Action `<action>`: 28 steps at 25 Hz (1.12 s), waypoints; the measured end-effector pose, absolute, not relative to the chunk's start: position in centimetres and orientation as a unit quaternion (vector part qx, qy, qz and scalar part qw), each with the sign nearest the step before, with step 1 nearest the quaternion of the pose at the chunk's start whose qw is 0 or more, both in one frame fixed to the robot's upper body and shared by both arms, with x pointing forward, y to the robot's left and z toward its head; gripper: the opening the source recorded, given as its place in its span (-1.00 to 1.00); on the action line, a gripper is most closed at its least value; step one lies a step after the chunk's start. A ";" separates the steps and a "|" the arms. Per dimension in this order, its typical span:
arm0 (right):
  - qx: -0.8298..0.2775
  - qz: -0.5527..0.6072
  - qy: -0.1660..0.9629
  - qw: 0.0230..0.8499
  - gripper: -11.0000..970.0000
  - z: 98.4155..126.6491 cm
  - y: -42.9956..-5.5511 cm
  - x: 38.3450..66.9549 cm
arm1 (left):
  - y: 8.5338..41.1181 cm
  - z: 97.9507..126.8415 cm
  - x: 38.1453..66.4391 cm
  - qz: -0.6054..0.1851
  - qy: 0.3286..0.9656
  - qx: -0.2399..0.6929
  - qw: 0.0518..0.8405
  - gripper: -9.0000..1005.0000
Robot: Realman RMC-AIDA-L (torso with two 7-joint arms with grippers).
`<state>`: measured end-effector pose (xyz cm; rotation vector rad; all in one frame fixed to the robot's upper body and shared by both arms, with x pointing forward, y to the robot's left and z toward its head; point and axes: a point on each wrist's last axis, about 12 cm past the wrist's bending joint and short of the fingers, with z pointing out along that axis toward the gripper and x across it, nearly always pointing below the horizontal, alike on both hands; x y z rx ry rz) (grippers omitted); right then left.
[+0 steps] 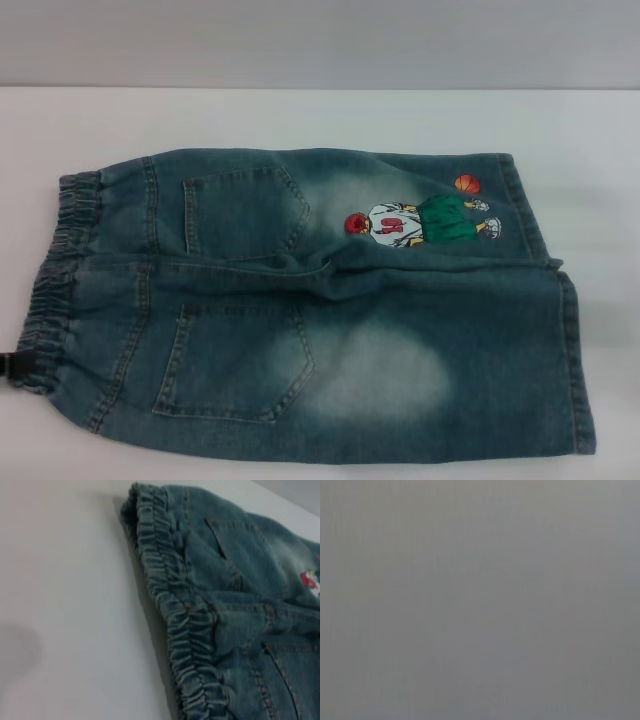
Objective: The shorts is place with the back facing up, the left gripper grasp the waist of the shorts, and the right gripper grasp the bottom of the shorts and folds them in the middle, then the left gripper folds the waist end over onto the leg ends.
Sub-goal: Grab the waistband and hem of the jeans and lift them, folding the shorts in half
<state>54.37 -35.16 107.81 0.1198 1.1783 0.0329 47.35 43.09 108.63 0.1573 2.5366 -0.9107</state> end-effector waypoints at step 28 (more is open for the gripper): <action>0.057 0.010 0.560 0.827 0.35 107.9 -35.5 54.6 | 40.6 109.2 49.3 -0.351 0.911 0.097 0.195 0.68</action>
